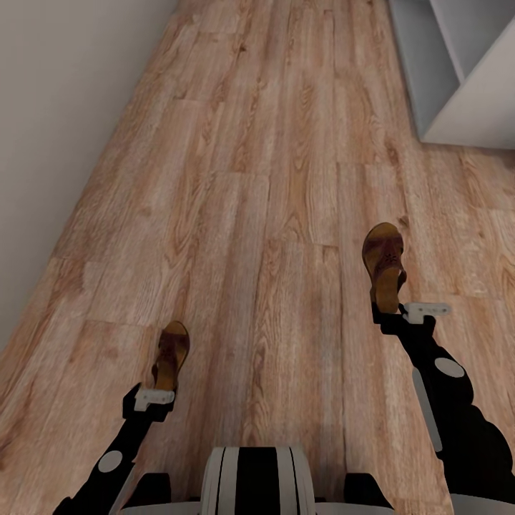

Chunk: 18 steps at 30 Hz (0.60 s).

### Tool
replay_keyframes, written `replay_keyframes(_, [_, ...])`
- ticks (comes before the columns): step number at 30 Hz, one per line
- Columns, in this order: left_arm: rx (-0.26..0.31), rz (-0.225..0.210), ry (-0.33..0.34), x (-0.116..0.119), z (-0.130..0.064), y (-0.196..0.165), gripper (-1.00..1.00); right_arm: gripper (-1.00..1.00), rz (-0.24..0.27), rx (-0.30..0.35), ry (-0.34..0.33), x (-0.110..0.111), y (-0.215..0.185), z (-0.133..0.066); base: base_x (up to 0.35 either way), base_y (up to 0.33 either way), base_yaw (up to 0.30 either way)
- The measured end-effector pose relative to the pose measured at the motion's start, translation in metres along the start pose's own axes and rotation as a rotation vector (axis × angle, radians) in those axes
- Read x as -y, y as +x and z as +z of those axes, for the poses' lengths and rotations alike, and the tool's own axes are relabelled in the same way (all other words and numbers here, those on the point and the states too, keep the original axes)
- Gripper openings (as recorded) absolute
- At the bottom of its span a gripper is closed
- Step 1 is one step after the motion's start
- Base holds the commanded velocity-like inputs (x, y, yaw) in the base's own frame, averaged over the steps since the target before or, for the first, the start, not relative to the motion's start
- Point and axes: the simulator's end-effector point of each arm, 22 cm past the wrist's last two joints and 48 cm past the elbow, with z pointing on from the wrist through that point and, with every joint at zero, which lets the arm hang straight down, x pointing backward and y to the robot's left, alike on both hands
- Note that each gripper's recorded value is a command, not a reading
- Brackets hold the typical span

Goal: Pick up the two gym shoes and the two sandals from the corridor floor and place them onto the hallstand (shoe rack) in the corridor, making sure they are on the rack and not on the floor. Arrange them so the two gym shoes are next to each other and the two sandals are next to each other.

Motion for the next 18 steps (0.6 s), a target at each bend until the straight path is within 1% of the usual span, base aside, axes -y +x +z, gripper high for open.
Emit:
replay_keyframes(4, [-0.002, -0.001, 0.003, 0.002, 0.0, 0.001, 1.0, -1.0, 0.0, -0.002, 0.0, 0.0, 0.001, 0.0, 0.0, 0.0, -0.154])
replay_keyframes(12, [-0.006, -0.001, 0.003, 0.002, 0.0, 0.003, 1.0, -1.0, -0.001, -0.002, -0.001, -0.001, 0.001, 0.001, 0.0, 0.0, -0.024])
replay_keyframes(15, [-0.018, 0.001, 0.005, 0.002, 0.001, 0.01, 1.0, -1.0, -0.003, -0.015, -0.002, -0.002, 0.009, 0.003, 0.0, 0.0, -0.016])
replay_keyframes(18, [-0.031, 0.002, 0.006, 0.003, 0.002, 0.018, 1.0, -1.0, -0.005, -0.028, -0.003, -0.003, 0.017, 0.006, 0.0, 0.0, -0.097])
